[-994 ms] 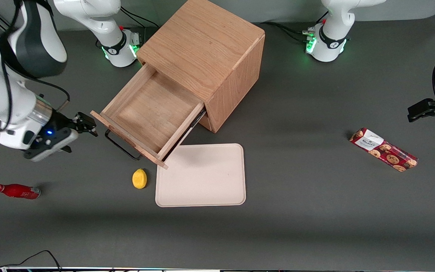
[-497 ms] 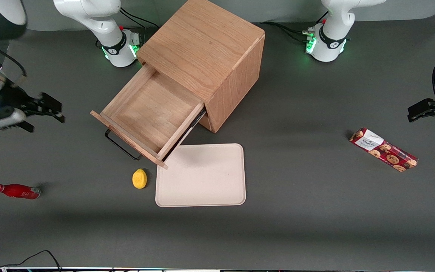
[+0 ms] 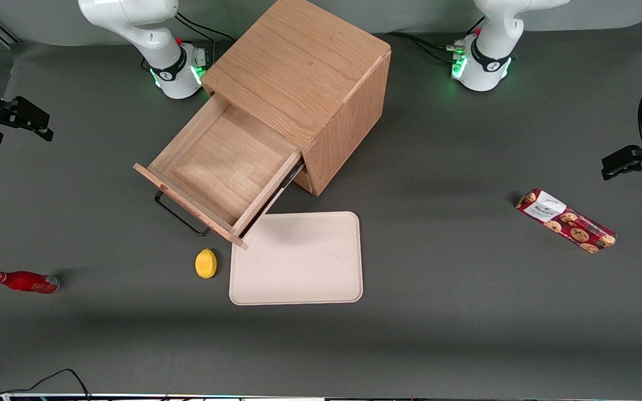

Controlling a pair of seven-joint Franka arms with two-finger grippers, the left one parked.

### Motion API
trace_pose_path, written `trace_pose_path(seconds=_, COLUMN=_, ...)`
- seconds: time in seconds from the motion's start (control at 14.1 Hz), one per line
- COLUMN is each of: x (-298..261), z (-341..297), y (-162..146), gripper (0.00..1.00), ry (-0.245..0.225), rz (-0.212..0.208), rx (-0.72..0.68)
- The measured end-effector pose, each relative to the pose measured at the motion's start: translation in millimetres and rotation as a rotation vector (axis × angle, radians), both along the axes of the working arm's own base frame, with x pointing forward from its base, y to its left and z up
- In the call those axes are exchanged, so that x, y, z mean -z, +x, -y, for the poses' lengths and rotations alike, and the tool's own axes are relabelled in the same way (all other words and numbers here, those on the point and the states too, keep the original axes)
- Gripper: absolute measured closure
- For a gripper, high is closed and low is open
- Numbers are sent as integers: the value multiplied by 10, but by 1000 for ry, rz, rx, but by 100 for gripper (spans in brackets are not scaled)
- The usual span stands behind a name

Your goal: Open upper drawer

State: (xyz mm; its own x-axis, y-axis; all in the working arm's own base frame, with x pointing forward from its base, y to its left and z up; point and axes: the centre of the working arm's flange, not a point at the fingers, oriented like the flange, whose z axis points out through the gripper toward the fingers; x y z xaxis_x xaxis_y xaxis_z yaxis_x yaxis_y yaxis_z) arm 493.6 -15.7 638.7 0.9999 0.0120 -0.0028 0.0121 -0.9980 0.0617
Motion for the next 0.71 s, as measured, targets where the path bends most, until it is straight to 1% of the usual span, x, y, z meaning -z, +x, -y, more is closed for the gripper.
trace_pose_path(seconds=0.07, x=12, z=-23, y=-7, gripper=0, ry=-1, rz=-9, rx=9)
trace_pose_path(seconds=0.43, x=56, z=39, y=5, gripper=0, ry=19, rz=-18, rx=32)
trace_pose_path(seconds=0.71, x=57, z=21, y=14, gripper=0, ry=63, rz=-12, rx=44)
